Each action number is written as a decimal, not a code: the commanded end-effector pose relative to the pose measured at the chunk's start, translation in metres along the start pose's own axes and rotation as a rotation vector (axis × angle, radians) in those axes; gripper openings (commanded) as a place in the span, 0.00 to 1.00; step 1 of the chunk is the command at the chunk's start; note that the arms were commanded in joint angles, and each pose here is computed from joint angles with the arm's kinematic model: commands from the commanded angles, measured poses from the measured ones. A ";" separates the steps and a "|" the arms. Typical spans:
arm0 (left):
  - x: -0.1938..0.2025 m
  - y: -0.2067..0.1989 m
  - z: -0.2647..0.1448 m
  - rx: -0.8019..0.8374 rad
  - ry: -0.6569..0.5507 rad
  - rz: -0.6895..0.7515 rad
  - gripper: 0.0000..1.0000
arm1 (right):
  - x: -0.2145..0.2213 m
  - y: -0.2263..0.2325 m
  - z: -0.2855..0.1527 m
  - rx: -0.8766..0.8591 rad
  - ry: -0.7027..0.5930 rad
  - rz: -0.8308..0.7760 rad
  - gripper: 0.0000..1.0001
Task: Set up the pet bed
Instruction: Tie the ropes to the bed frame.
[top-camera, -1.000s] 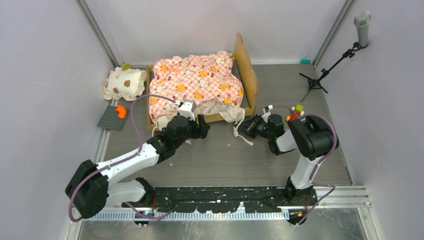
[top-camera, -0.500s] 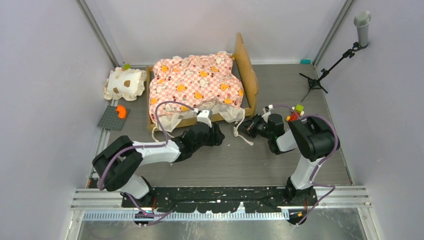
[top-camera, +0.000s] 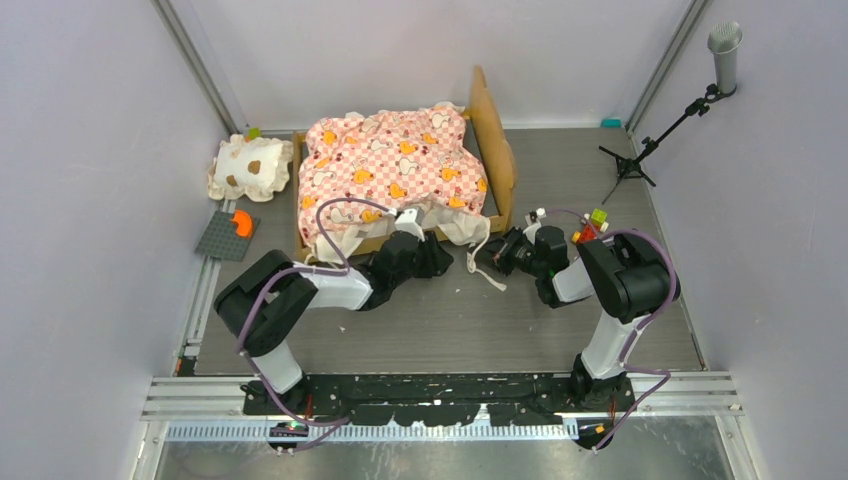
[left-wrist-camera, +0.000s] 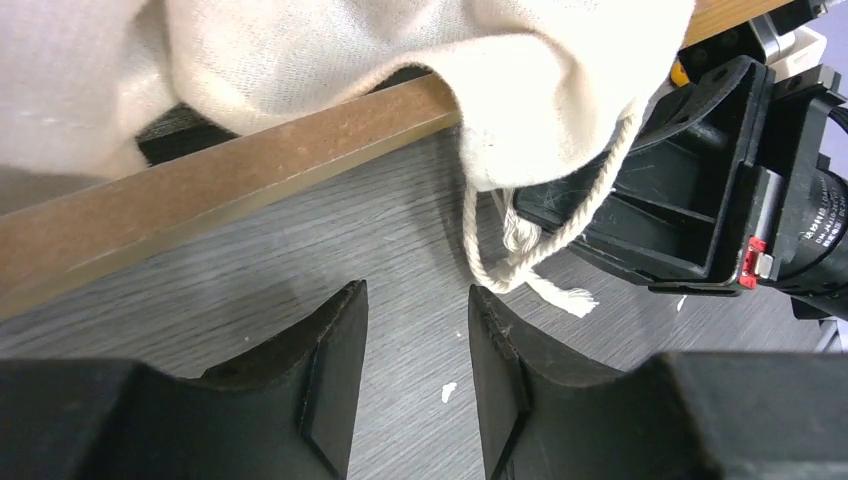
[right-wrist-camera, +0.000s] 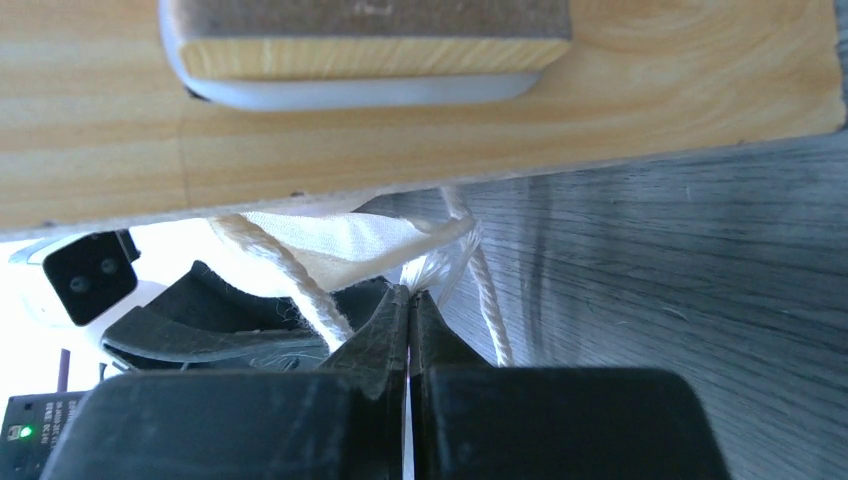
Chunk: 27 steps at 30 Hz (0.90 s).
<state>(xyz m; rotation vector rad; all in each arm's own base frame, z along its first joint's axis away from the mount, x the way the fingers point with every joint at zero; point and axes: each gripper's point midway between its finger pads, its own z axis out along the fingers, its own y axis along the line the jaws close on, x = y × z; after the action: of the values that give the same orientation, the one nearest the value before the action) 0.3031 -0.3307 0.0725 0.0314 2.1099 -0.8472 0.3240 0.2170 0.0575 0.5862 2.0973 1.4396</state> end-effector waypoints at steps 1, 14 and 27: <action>-0.026 -0.035 0.012 0.134 -0.078 -0.026 0.43 | -0.011 0.030 -0.001 -0.088 -0.023 -0.060 0.01; -0.020 -0.059 0.026 0.264 -0.056 -0.067 0.33 | -0.009 0.030 -0.002 -0.087 -0.014 -0.060 0.01; -0.011 -0.061 0.030 0.294 -0.029 -0.072 0.26 | -0.008 0.029 -0.002 -0.088 -0.009 -0.060 0.01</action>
<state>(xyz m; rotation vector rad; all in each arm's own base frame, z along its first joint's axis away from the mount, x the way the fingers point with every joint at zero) 0.3078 -0.3810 0.0846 0.0777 2.0246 -1.1333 0.3224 0.2189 0.0628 0.5658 2.0933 1.4587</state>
